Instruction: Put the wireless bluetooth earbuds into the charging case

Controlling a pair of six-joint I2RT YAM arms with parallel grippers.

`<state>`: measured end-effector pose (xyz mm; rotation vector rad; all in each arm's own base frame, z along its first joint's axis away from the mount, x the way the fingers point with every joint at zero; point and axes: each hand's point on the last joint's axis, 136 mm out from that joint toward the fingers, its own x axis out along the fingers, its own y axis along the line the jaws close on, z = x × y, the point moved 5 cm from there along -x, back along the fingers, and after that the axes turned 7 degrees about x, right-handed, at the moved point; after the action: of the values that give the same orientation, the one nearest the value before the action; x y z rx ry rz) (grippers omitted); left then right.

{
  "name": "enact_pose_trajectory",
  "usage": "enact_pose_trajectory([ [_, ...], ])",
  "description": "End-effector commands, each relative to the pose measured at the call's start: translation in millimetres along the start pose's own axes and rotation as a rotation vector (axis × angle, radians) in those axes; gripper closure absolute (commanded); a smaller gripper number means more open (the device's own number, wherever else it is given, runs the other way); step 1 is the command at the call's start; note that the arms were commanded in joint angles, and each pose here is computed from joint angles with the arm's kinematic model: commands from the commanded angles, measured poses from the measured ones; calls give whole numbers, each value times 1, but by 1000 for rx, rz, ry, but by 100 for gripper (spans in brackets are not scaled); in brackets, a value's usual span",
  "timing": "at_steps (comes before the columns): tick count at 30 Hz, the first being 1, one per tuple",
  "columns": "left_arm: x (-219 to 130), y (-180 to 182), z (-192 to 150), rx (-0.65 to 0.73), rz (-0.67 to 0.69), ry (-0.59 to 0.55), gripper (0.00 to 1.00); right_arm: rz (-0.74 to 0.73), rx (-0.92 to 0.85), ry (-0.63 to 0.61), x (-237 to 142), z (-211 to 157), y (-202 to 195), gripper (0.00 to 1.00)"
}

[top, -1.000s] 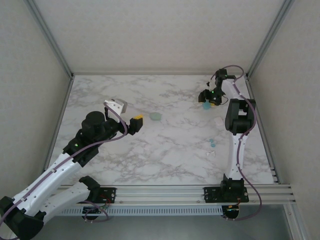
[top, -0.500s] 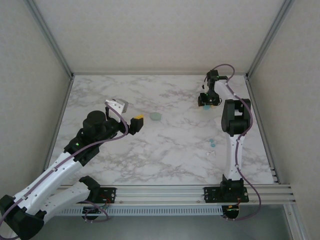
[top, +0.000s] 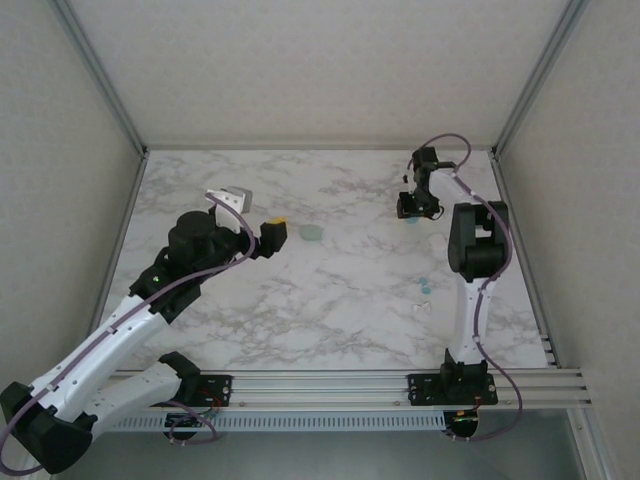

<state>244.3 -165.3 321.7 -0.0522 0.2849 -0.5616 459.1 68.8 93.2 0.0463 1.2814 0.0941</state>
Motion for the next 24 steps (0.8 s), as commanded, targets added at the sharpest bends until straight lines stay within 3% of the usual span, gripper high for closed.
enact_pose_trajectory([
  [1,1,11,9,-129,57,-5,0,249,-104,-290,-90,11,54,68],
  [7,23,-2,19,-237,-82,32,1,497,-465,-675,-196,-50,126,69],
  [12,40,-26,41,-293,-266,33,8,562,-735,-874,-244,-99,160,71],
  [18,57,-57,53,-336,-426,74,12,506,-950,-938,-258,-130,181,71],
  [24,69,-77,45,-324,-487,137,19,526,-985,-955,-263,-131,191,72],
])
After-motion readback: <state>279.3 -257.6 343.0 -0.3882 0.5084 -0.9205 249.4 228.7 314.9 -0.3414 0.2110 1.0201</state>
